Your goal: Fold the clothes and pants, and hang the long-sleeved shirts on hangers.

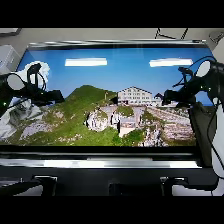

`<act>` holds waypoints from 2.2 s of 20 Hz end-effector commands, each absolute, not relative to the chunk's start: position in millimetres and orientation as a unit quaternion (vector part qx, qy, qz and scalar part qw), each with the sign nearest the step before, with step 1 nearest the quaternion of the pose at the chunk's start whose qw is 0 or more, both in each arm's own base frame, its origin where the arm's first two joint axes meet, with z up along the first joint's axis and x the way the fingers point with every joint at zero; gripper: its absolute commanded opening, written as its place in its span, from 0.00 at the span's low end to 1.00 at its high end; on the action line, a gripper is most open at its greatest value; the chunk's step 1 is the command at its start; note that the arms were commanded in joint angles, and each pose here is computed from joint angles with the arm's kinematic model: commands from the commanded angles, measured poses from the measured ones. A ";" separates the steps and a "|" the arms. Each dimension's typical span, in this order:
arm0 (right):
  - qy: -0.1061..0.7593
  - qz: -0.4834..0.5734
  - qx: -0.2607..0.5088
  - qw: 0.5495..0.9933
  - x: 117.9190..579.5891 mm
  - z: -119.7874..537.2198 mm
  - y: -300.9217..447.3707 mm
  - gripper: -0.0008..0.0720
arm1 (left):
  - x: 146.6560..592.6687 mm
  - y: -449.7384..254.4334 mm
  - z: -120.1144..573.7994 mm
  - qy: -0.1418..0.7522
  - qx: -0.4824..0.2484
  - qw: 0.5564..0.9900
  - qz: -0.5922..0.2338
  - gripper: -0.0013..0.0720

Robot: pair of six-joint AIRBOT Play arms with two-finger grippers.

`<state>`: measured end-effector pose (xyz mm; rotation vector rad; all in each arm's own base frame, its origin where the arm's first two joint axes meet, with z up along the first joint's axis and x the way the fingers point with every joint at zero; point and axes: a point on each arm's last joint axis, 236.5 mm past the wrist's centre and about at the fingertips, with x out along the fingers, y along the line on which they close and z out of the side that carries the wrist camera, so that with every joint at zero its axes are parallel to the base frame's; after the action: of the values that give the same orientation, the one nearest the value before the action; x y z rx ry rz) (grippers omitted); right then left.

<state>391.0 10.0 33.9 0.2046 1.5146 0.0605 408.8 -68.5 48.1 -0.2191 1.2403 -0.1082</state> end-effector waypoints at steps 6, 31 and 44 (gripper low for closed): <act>0.686 0.028 0.093 0.721 390.8 33.7 10.6 0.94 | 408.7 -68.6 48.3 0.579 -0.102 0.807 -0.051 0.99; 0.615 0.016 0.081 0.784 437.6 34.6 0.2 0.93 | 364.6 240.8 50.9 0.505 -0.257 0.756 0.327 1.00; 0.669 0.066 0.153 0.725 403.6 37.1 41.8 0.93 | 396.0 215.1 -82.1 0.564 -0.368 0.725 0.141 0.76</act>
<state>421.2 36.1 38.4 0.3186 1.3988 0.1310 395.3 237.3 -59.1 -0.7697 1.1797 0.3880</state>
